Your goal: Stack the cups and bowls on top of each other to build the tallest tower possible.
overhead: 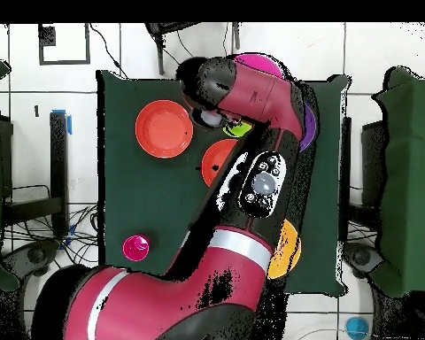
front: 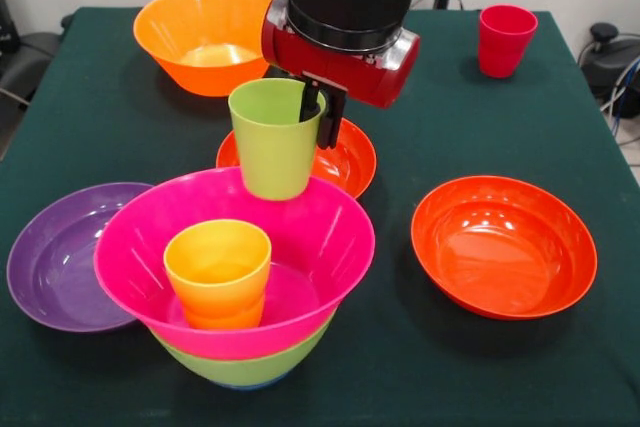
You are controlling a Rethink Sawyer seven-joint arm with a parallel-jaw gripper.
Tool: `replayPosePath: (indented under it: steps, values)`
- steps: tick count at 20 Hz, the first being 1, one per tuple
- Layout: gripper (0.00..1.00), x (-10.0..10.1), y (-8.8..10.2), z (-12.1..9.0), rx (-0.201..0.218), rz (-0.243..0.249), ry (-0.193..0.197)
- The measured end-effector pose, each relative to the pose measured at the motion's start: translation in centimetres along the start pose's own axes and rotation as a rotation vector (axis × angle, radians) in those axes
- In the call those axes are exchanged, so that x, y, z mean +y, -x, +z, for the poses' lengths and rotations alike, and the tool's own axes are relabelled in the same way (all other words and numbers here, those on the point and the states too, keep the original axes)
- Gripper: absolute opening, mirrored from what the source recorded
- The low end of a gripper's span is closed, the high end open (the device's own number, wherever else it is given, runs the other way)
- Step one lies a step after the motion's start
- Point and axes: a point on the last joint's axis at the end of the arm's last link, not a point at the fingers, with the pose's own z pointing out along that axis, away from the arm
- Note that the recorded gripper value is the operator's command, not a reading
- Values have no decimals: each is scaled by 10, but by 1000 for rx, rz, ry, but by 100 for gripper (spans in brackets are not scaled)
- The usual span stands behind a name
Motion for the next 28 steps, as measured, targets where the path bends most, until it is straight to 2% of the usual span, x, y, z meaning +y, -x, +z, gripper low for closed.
replayPosePath:
  steps: [8,14,18,26,28]
  values:
    - [0,0,0,4,4,-1,-1]
    - [0,5,7,-2,-18,-10,4]
    - [0,11,15,-16,-22,-21,11]
    - [0,12,27,-49,12,-33,25]
    - [0,12,33,-57,3,-37,28]
